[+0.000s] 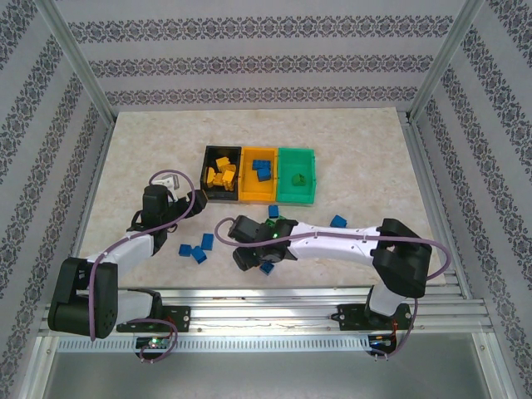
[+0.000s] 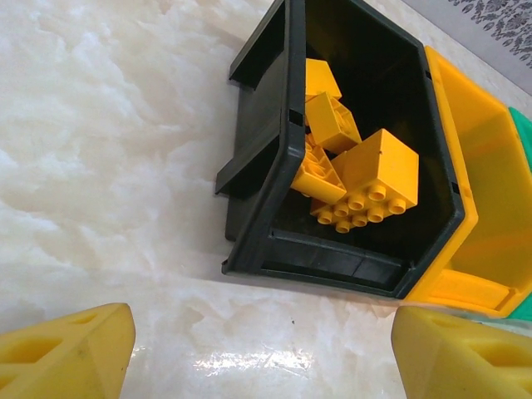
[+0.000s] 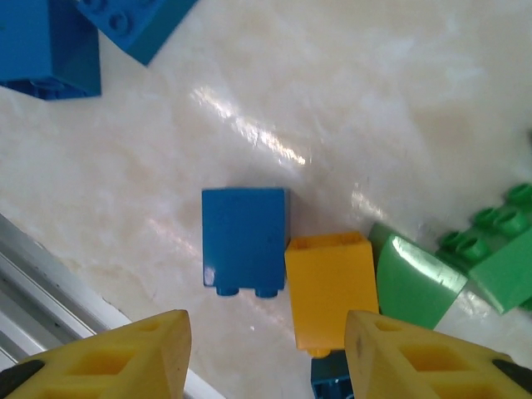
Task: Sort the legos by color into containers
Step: Move the lego to the bottom-center of the table.
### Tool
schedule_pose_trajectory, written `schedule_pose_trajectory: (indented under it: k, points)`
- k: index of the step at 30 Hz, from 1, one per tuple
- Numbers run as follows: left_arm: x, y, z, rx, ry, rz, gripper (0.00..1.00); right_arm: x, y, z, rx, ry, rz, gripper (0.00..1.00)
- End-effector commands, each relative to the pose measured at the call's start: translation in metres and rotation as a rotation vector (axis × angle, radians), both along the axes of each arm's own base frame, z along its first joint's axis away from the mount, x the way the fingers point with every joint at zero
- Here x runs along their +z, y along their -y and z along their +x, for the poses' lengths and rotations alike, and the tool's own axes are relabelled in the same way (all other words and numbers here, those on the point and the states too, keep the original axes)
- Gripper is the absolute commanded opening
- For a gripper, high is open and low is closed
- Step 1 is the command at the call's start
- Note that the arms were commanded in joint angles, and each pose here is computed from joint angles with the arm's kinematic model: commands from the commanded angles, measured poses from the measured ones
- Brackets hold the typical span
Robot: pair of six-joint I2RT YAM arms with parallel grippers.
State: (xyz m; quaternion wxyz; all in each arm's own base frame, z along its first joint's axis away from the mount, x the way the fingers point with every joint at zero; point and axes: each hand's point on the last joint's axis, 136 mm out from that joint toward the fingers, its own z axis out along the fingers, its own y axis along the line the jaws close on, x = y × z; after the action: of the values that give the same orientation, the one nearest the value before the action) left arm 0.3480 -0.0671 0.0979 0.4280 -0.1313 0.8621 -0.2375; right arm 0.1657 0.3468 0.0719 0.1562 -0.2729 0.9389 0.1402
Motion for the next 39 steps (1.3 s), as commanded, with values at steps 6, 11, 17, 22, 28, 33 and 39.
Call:
schedule_pose_trajectory:
  k: [6,11,17,22,28,33,39]
  points:
    - [0.01,0.001,0.005,-0.012,0.056,-0.024,0.81,-0.022,0.023,-0.007,-0.122,-0.031,-0.062,0.52]
    - [0.008,0.0,0.005,-0.01,0.053,-0.022,0.81,-0.028,0.019,-0.005,-0.122,-0.038,-0.069,0.52]
    - [0.008,0.001,0.005,-0.013,0.051,-0.027,0.81,-0.04,0.019,0.001,-0.129,-0.036,-0.104,0.52]
    - [0.008,0.001,0.006,-0.012,0.052,-0.026,0.81,-0.038,0.009,0.015,-0.131,-0.006,-0.092,0.53]
    - [0.007,0.002,0.006,-0.018,0.048,-0.029,0.82,-0.047,0.004,0.018,-0.087,-0.017,-0.139,0.54]
    - [0.007,0.003,0.007,-0.023,0.048,-0.034,0.82,-0.038,0.003,0.034,-0.114,0.008,-0.09,0.55]
    - [0.004,0.003,0.007,-0.023,0.041,-0.031,0.82,-0.032,0.001,0.054,-0.127,-0.001,-0.044,0.55]
